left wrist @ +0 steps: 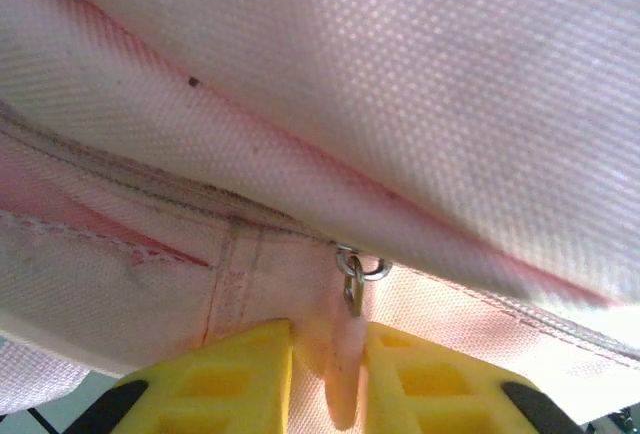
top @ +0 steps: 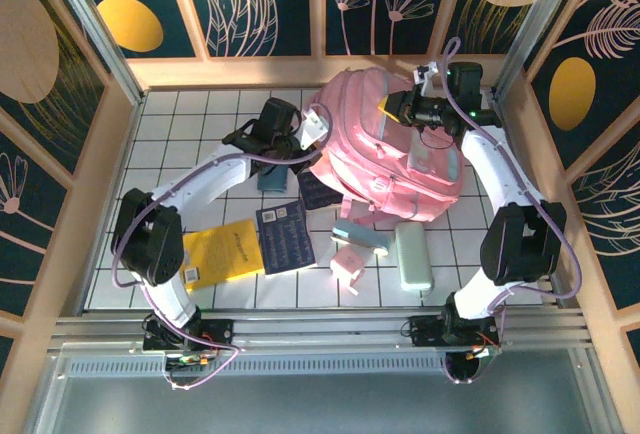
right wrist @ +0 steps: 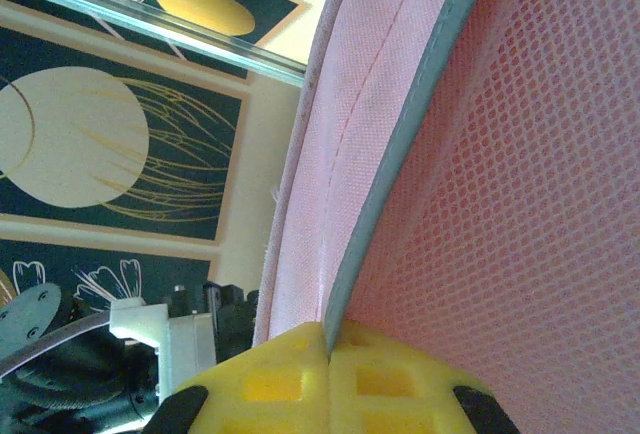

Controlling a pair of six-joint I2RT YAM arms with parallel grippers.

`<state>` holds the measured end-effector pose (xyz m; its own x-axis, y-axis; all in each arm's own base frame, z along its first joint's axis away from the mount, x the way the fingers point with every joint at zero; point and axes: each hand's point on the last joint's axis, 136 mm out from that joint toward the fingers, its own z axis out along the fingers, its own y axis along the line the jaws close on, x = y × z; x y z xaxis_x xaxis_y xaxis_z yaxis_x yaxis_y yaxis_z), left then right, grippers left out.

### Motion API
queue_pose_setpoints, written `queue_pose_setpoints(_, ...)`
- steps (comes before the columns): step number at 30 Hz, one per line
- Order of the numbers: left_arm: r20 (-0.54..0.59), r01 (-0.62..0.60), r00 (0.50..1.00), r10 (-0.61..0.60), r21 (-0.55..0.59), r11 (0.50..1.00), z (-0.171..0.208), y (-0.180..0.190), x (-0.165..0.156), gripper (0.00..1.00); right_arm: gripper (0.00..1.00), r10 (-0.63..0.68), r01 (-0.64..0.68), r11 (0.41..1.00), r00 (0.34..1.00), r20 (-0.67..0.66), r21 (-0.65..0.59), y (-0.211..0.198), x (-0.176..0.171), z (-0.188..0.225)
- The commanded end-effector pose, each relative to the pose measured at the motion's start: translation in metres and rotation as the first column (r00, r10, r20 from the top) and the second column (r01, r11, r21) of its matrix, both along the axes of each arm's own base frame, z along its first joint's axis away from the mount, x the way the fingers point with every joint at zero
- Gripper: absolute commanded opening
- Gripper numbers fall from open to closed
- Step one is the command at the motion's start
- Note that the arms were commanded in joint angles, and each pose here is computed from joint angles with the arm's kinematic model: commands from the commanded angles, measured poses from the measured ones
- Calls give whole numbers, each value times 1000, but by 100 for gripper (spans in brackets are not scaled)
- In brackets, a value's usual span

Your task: Pack the student bag

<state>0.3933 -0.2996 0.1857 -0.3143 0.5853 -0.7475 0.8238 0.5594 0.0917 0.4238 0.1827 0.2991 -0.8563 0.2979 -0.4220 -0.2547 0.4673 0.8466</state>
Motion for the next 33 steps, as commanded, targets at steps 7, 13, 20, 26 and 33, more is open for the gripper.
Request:
queue_pose_setpoints(7, 128, -67, 989, 70, -28, 997, 27, 9, 6, 2, 0, 106, -116, 993, 963, 246, 28, 15, -31, 71)
queue_pose_setpoints(13, 182, -171, 967, 181, -66, 983, 43, 26, 17, 0, 0, 116, -120, 993, 960, 254, -1, 21, -34, 66)
queue_pose_setpoints(20, 184, -225, 952, 246, -128, 966, 59, 37, 28, 0, 0, 141, -135, 990, 955, 261, -39, 31, -37, 62)
queue_pose_setpoints(26, 148, -239, 951, 272, -204, 949, 73, 39, 34, 0, 0, 121, -101, 991, 959, 255, -92, 31, -30, 51)
queue_pose_setpoints(33, -82, -303, 952, 295, -394, 868, 69, 17, 32, 0, 60, -144, 203, 936, 966, 213, -288, -9, 11, 35)
